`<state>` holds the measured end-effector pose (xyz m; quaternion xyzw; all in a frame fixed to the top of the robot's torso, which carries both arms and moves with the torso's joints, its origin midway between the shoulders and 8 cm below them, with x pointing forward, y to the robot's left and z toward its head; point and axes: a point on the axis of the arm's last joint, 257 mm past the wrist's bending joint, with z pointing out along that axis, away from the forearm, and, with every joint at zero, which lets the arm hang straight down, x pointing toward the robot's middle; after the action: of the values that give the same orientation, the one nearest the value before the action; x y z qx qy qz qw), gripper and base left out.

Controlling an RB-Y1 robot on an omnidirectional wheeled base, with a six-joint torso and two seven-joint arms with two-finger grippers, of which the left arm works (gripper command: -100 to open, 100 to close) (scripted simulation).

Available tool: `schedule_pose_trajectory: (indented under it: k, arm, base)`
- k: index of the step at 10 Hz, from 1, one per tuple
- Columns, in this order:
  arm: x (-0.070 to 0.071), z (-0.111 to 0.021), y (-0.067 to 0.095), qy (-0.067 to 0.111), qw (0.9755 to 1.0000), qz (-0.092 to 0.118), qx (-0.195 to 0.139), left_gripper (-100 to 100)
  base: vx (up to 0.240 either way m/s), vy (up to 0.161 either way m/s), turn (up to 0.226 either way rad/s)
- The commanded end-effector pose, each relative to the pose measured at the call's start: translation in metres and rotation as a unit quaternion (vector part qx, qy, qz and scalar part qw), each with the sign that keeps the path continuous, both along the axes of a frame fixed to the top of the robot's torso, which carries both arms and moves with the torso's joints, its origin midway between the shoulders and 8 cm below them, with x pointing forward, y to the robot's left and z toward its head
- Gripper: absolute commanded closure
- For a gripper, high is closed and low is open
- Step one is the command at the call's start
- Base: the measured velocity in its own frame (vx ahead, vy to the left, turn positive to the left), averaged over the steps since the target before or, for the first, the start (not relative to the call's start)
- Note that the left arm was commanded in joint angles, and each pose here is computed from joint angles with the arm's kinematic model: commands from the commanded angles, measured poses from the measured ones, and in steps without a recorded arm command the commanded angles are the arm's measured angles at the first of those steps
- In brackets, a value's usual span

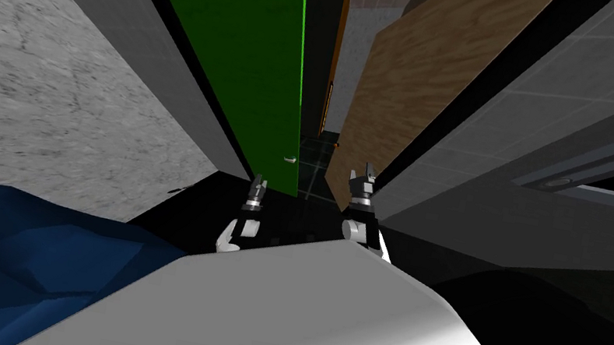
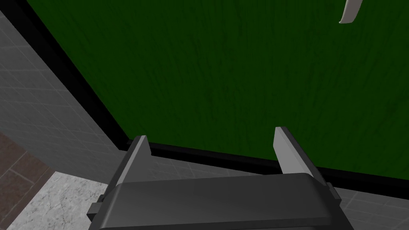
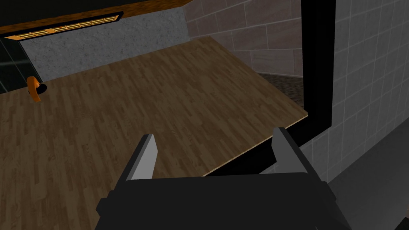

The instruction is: Push the door open

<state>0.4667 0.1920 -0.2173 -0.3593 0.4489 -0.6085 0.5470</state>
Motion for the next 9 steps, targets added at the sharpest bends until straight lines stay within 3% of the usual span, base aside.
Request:
schedule_pose_trajectory:
  k: [1, 7, 9]
  arm:
    - [0.003, -0.011, -0.006, 0.011, 0.9999, -0.008, 0.0, -100]
    - [0.009, -0.056, -0.027, 0.052, 0.9981, -0.033, 0.002, -100]
    - [0.009, -0.062, -0.03, 0.058, 0.9976, -0.037, 0.002, -100]
  base:
    - [0.103, 0.0, -0.006]
    - [0.1, 0.012, -0.007]
    - [0.08, 0.008, -0.004]
